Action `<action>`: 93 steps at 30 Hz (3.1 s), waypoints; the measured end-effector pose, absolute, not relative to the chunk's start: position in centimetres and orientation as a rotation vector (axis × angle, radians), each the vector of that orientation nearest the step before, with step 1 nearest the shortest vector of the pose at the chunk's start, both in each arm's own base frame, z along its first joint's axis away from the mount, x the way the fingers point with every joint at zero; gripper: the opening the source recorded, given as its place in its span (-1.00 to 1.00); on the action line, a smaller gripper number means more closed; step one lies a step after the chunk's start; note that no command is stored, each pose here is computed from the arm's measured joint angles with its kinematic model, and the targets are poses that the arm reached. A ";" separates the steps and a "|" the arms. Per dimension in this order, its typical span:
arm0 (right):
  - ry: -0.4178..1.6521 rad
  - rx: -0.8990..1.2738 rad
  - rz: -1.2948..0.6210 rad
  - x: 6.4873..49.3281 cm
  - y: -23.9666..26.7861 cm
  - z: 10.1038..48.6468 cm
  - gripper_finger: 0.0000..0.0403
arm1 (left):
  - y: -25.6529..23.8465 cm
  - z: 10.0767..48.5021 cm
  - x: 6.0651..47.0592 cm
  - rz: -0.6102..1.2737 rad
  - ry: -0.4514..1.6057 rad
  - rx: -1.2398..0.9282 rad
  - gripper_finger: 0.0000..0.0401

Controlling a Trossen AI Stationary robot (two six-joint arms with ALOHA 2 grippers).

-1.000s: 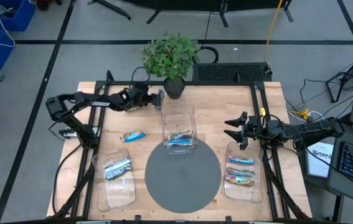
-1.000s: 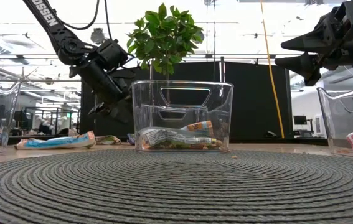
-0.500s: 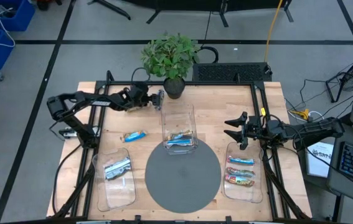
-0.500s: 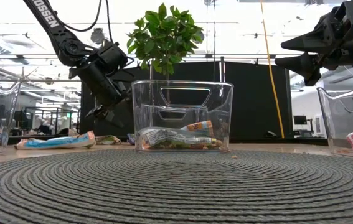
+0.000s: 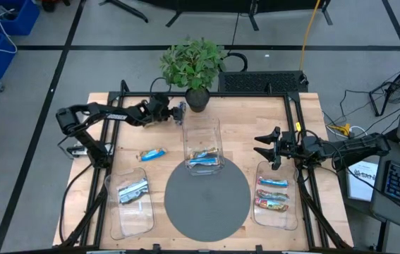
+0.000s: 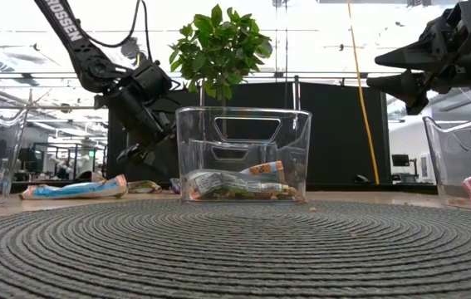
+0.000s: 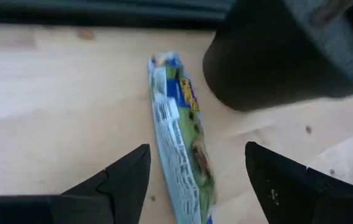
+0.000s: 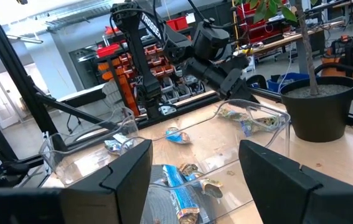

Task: Pick and place Granola Bars by type
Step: Put the green granola bar into the left transparent bin

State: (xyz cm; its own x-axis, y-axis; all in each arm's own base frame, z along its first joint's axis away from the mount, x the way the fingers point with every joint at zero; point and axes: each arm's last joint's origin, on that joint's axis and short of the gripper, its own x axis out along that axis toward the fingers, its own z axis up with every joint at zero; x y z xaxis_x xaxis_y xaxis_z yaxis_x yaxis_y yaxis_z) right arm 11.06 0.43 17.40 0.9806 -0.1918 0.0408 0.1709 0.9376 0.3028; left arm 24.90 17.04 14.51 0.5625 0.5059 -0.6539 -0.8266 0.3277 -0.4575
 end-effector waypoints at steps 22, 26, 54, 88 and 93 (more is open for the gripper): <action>-0.070 0.303 -0.185 11.1 0.4 17.4 0.16 | 17.3 12.2 25.6 0.875 0.464 -0.935 0.39; -0.070 0.303 -0.185 11.1 0.4 17.4 0.16 | 17.4 12.2 25.5 0.881 0.455 -0.948 0.39; -0.070 0.303 -0.185 11.1 0.4 17.4 0.16 | 17.3 11.9 25.2 0.926 0.484 -0.990 -0.98; -0.070 0.303 -0.185 11.1 0.4 17.4 0.16 | 7.6 27.5 16.2 0.624 0.349 -0.792 -1.00; -0.070 0.303 -0.185 11.1 0.4 17.4 0.16 | 5.2 28.1 14.1 0.477 0.474 -0.753 -1.00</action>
State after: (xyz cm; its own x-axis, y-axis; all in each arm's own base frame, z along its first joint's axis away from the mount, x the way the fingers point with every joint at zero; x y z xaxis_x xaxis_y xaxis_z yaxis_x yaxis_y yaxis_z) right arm 11.06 0.43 17.40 0.9806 -0.1919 0.0407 0.1709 0.9376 0.3027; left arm 14.12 5.19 28.08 0.7922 0.2363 -0.5627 -0.5643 0.6349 -0.5278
